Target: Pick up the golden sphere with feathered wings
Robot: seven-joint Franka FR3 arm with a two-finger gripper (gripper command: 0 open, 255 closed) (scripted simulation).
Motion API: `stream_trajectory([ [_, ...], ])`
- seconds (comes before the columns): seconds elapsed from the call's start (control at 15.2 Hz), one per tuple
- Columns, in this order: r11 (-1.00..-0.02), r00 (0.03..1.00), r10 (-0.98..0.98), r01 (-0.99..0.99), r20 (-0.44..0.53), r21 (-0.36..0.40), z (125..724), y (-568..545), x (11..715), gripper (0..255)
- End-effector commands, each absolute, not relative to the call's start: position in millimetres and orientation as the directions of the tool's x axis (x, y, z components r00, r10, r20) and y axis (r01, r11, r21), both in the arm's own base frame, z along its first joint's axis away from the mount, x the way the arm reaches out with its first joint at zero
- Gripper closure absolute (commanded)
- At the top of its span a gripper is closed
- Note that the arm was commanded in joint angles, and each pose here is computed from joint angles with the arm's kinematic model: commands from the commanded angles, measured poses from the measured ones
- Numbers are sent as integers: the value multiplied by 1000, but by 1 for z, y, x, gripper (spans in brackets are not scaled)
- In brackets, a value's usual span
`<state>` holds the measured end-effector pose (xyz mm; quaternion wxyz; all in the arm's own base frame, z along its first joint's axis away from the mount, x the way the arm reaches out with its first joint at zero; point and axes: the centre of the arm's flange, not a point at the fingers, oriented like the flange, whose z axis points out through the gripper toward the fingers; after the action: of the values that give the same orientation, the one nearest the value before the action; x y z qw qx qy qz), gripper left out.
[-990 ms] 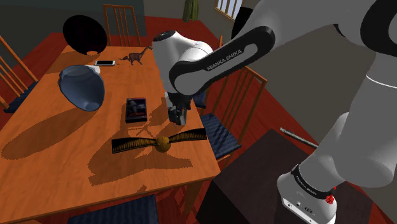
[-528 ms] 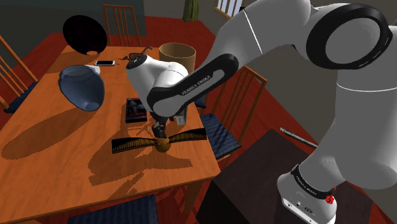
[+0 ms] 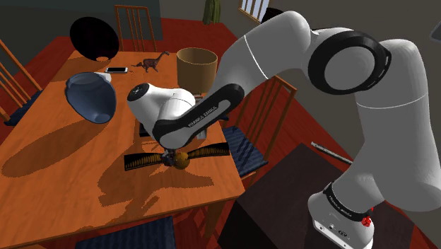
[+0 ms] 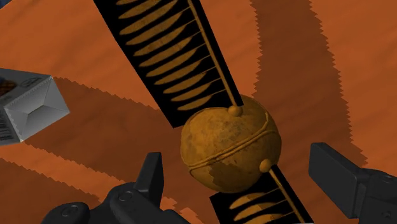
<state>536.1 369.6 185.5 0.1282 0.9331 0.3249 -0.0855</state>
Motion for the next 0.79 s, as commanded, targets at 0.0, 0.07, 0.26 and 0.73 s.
stream_trajectory([
  [0.0,-756,774,585,629,-243,184,174,369,536,0],
  [0.07,-756,774,585,629,-243,184,169,369,536,0],
  [0.26,-756,774,585,629,-243,184,165,370,536,255],
  [0.73,-756,774,585,629,-243,184,165,370,536,255],
])
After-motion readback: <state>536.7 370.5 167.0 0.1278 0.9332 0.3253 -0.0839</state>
